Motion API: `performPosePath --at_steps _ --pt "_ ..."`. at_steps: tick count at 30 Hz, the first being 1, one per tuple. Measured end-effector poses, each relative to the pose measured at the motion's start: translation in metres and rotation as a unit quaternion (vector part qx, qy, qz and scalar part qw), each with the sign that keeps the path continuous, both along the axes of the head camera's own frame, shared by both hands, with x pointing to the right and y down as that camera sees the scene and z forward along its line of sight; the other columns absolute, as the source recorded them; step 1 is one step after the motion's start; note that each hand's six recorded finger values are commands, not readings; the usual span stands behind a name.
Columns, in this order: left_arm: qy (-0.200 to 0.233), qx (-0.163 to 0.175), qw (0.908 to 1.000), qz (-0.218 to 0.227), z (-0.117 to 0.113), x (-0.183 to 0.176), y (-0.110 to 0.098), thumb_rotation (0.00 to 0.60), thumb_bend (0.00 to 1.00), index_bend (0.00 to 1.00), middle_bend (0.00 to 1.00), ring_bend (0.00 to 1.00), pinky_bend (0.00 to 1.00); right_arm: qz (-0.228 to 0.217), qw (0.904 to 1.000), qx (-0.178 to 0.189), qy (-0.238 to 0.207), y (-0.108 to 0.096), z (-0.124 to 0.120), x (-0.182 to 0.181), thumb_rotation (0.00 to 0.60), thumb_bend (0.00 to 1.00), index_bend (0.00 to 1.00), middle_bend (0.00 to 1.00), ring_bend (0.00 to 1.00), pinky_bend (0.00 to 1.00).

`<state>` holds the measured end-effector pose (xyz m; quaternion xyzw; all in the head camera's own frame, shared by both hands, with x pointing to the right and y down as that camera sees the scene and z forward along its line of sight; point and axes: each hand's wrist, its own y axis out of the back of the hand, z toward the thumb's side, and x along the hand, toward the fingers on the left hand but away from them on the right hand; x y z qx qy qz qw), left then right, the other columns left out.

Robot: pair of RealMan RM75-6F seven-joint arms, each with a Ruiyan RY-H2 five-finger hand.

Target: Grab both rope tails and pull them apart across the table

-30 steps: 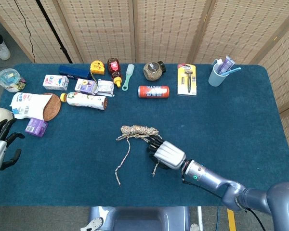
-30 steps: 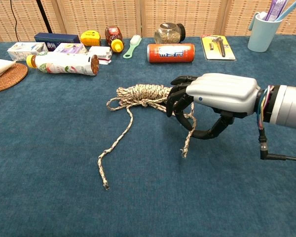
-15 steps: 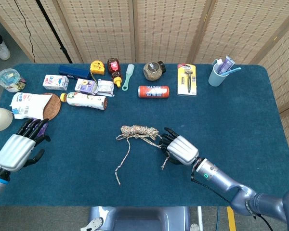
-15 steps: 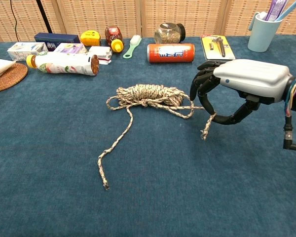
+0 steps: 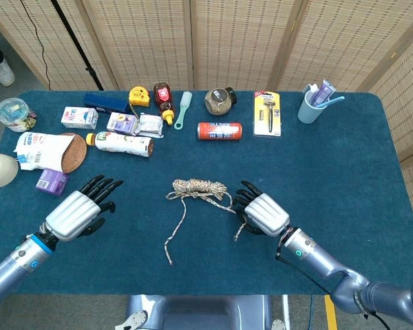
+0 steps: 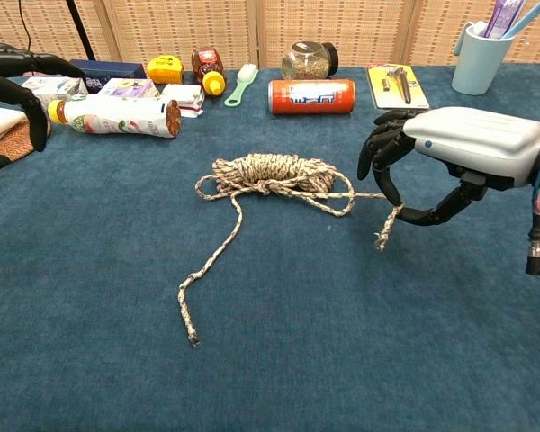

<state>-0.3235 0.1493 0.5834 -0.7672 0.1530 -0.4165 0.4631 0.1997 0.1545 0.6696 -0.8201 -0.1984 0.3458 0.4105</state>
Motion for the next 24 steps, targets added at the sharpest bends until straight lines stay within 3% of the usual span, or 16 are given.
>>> performPosePath --at_steps 17,24 --pt "0.001 -0.002 0.994 0.11 0.032 0.05 0.015 0.6 0.4 0.44 0.0 0.0 0.0 0.014 0.9999 -0.008 0.002 0.003 0.004 0.004 0.6 0.39 0.62 0.31 0.18 0.0" --pt "0.01 -0.017 0.992 0.124 0.044 0.065 0.021 0.6 0.41 0.44 0.0 0.0 0.0 0.015 0.9998 -0.013 0.006 0.006 0.007 0.006 0.6 0.39 0.62 0.31 0.18 0.0"
